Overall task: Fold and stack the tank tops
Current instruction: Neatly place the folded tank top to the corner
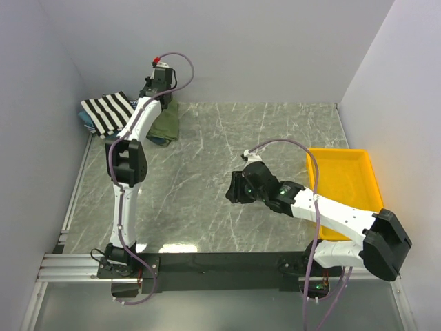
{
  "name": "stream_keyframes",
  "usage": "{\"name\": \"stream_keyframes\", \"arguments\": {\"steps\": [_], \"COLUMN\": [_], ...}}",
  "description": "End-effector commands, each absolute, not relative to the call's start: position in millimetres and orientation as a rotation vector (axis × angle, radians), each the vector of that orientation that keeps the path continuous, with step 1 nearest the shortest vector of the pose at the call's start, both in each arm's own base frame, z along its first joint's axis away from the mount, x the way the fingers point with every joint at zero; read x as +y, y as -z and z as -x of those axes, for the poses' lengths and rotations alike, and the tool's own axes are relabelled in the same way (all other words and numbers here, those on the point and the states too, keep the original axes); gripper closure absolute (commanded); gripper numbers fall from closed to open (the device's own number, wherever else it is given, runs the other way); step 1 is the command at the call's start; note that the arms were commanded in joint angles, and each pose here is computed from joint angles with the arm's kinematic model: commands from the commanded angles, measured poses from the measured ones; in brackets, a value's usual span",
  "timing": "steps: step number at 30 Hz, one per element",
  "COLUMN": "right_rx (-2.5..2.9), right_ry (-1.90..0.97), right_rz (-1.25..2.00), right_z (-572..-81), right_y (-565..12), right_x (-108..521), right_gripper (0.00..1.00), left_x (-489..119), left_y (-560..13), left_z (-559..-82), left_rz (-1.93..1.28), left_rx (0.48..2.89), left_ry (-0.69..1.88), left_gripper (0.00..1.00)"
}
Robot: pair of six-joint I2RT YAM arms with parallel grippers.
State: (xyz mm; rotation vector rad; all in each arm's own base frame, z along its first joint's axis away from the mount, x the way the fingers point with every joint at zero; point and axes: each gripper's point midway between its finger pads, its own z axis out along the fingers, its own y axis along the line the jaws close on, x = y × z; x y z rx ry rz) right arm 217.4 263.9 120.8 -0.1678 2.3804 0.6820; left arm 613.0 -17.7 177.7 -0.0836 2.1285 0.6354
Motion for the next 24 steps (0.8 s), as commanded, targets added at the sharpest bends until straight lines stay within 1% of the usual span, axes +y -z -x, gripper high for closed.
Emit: {"name": "stream_keyframes", "arguments": {"steps": [1, 9, 24], "right_rx": [2.304, 2.311, 2.328], "right_ry": [-0.735, -0.744, -0.756], "right_rz": [0.163, 0.168, 0.167], "right_z": [-232.5, -235.9, -239.9], "right_y": [-145.8, -145.2, -143.0], "right_x": [277.3, 284.0, 292.9], "right_gripper": [0.5, 0.5, 0.5], "left_x": [-7.9, 16.5, 32.3], "left_y": [-262.8, -279.9, -316.9], "left_z": [-618.0, -620.1, -618.3], "left_rz": [0.129, 0.172, 0.203], "left_rx": [1.952, 1.923, 1.847], "left_ry": [-0.6, -0.564, -0.515], "left_gripper": [1.0, 1.0, 1.0]}}
